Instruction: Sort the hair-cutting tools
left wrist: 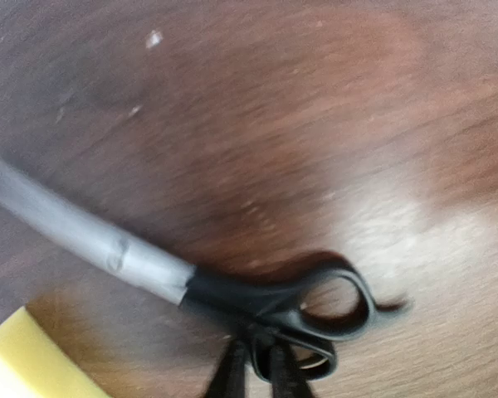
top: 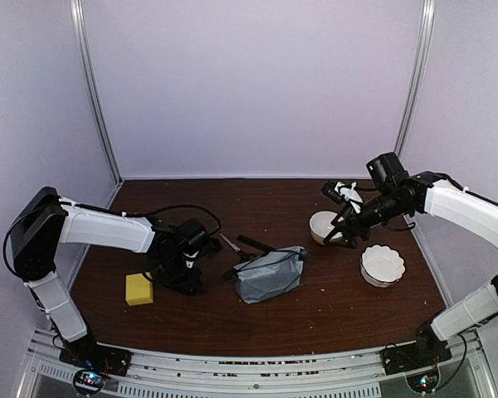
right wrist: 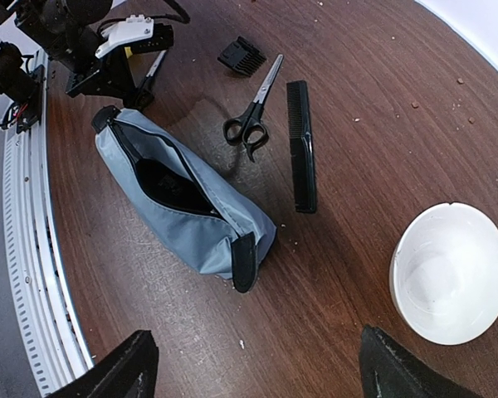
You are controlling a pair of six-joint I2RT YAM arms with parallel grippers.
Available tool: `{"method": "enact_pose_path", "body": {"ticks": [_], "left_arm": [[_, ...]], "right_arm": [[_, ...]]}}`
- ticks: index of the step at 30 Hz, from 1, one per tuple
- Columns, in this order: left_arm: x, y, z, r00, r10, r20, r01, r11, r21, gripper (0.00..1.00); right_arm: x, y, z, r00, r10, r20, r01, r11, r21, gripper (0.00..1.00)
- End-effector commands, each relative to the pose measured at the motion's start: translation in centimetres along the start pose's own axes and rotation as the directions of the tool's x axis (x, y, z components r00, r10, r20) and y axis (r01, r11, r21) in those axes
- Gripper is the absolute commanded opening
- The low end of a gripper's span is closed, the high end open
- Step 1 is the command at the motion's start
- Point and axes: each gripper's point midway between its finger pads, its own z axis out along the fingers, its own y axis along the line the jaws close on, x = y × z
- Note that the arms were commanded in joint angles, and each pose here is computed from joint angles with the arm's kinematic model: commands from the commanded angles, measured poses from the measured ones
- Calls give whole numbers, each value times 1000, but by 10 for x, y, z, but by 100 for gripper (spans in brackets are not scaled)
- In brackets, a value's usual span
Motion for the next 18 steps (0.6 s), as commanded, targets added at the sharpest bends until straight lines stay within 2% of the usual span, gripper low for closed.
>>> {"method": "enact_pose_path", "body": {"ticks": [1,4,7,12,15,18], "left_arm": [[-21,-23,11,990,126,57,-130,989,70,2],[-35,-33,4,969,226,102,-233,970,65,0],[-45,-44,-13,918,360,167,-367,930,13,0],[-43,-30,-32,846,502,181,-495,865,-88,0],[-31,-38,-44,797,571,197,-579,815,-22,0],[-7,-53,-49,738,649,185,-672,731,115,0]], "right_arm": [[-8,0,-1,1000,-24,4,24,1000,4,86],[-7,0,0,1000,-22,0,22,1000,1,86],[-7,0,1,1000,-20,-3,20,1000,0,86],[-5,-1,4,1000,-18,-12,18,1000,0,86],[-4,-1,6,1000,-16,-20,16,1000,-5,86],[-4,0,7,1000,-18,-25,18,1000,-12,86]]}}
